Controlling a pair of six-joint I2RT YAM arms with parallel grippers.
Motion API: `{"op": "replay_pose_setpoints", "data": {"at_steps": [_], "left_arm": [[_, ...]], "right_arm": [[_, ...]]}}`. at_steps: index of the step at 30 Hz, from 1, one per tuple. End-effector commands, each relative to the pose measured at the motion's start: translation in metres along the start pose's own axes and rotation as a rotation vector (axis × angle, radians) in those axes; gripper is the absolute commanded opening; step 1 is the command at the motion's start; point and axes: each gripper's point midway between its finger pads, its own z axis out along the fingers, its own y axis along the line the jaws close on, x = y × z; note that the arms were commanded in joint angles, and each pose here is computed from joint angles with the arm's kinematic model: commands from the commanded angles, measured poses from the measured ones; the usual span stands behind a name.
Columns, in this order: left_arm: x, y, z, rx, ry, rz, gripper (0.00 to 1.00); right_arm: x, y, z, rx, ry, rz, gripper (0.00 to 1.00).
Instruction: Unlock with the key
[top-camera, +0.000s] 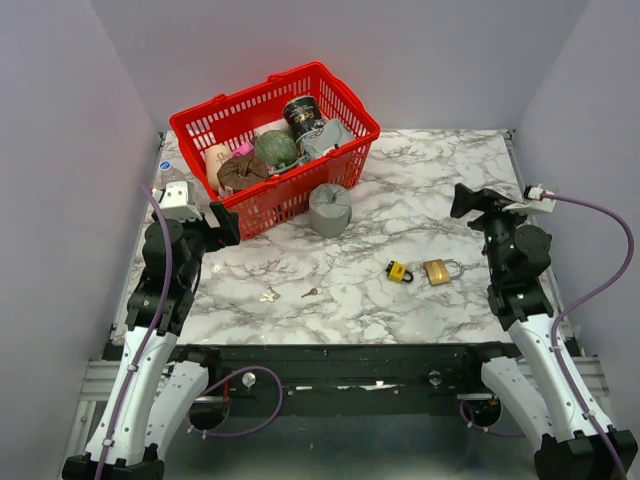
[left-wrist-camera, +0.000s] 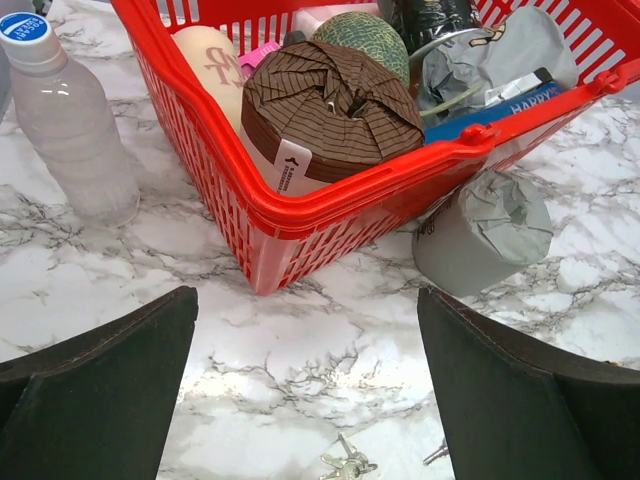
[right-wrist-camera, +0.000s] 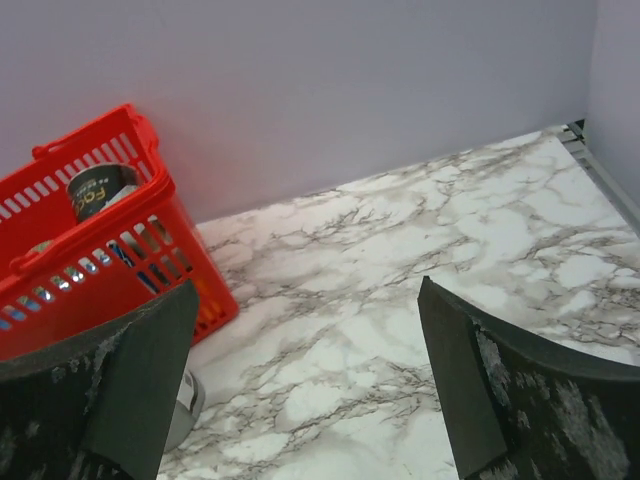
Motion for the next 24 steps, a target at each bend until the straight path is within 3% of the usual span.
{"op": "replay_pose_setpoints", "data": {"at_steps": [1,4,9,16,24], "left_arm": [[-0.017,-0.008,-0.005,0.03,-0.042,-0.026,0.99],[-0.014,-0.007,-0.002,0.024,-0.026,-0.028,0.99],[-0.014,0.0,-0.002,-0.012,-0.038,-0.021,0.99],[-0.005,0.009,0.0,-0.048,-0.021,-0.001,0.99],[-0.002,0.019,0.003,-0.109,-0.017,-0.019,0.99]], "right_arm": [[0.016,-0.016,-0.004,0.09,0.061,0.026,1.0],[0.014,-0.004,-0.005,0.01,0.009,0.047,1.0],[0.018,0.019,-0.004,-0.112,0.065,0.045,0.96],[0.069,0.07,-0.021,-0.378,0.347,0.165,0.78],[0.131,0.144,-0.068,-0.553,0.619,0.263,0.75]]}}
